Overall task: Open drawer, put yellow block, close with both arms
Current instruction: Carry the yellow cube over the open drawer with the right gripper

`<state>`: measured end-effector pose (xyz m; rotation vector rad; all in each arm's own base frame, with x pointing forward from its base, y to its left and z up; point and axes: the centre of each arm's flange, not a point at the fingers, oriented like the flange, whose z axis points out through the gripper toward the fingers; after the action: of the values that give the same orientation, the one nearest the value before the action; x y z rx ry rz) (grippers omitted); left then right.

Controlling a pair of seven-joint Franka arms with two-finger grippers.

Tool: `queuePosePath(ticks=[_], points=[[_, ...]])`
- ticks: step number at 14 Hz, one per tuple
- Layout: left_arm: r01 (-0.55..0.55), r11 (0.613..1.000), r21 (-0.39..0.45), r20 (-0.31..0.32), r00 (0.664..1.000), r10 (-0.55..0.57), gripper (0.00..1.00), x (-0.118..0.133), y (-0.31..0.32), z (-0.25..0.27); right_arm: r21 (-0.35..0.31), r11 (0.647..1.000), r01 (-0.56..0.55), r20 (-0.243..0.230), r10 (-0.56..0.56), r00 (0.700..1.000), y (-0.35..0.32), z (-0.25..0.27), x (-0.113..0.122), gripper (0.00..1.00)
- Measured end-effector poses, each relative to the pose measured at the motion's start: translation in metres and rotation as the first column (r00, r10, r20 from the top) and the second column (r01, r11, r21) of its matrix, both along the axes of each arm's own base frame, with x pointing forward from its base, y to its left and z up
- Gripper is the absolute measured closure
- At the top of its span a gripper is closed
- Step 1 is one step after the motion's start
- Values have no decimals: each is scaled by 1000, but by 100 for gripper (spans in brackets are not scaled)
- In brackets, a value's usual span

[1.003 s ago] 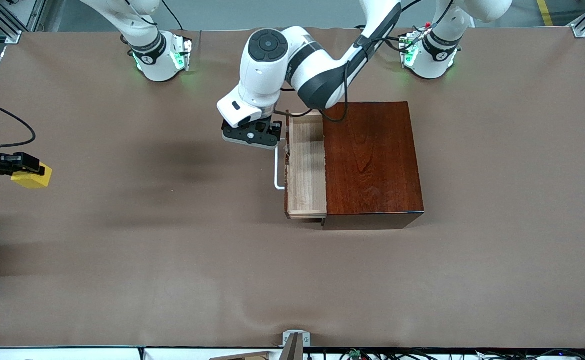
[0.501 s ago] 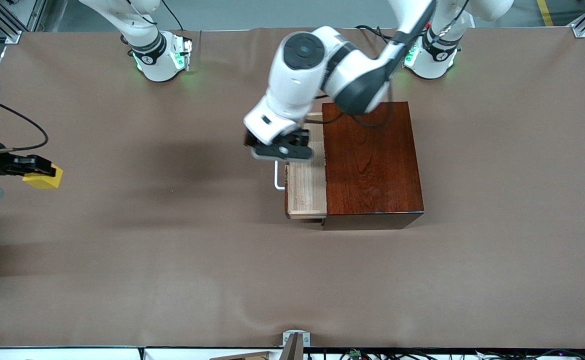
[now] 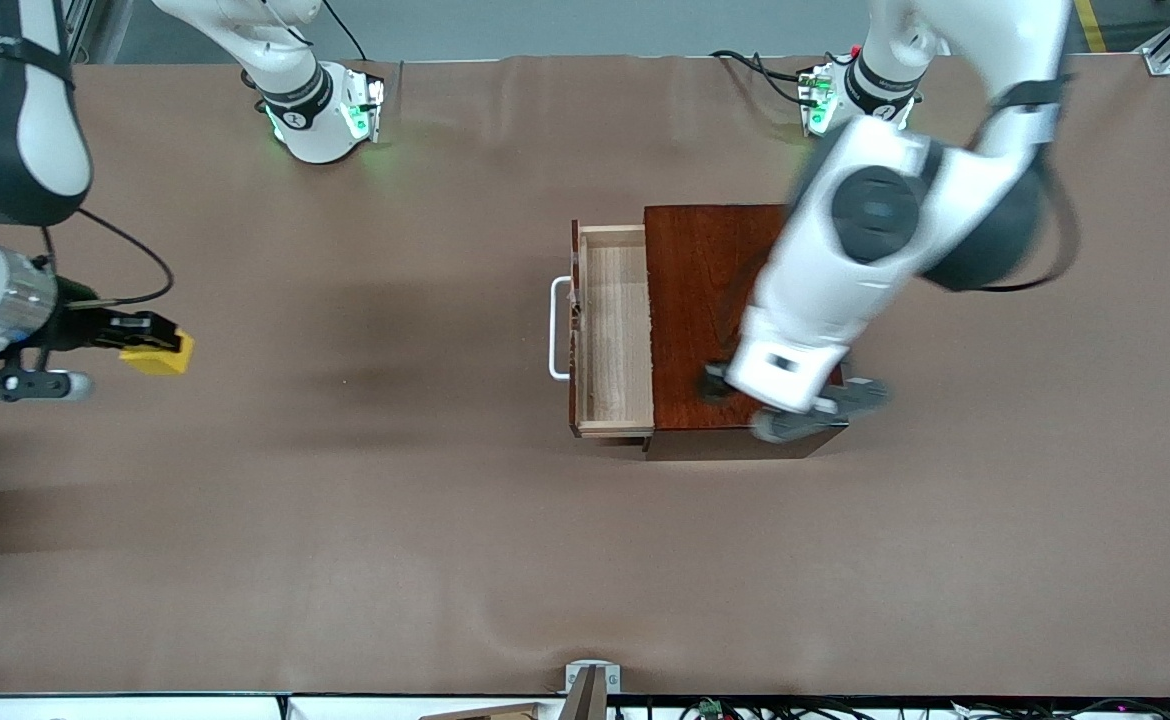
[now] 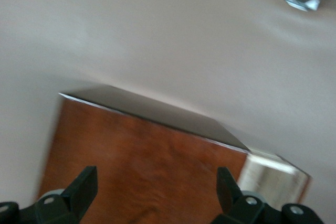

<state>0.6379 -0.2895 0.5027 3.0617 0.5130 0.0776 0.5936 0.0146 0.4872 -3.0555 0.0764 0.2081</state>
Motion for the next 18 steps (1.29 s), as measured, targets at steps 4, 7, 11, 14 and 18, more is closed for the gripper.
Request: queuePosePath(ticks=[4,7,11,14,18], points=[[6,1000,7,21,1000,-6,0,26,92,21,-14,997,74,32,-74,997,148,1,-15,44],[57,998,18,25,998,-58,0,31,158,44,-7,985,171,47,-170,984,281,2,-49,44],[111,994,25,25,993,-112,0,23,194,68,14,974,228,26,-228,973,401,-25,-55,44],[145,989,27,27,989,-146,0,18,192,77,55,975,215,21,-216,976,454,-75,-39,44],[258,965,37,-16,966,-258,0,-15,209,103,103,979,178,51,-184,982,471,-90,-32,44]])
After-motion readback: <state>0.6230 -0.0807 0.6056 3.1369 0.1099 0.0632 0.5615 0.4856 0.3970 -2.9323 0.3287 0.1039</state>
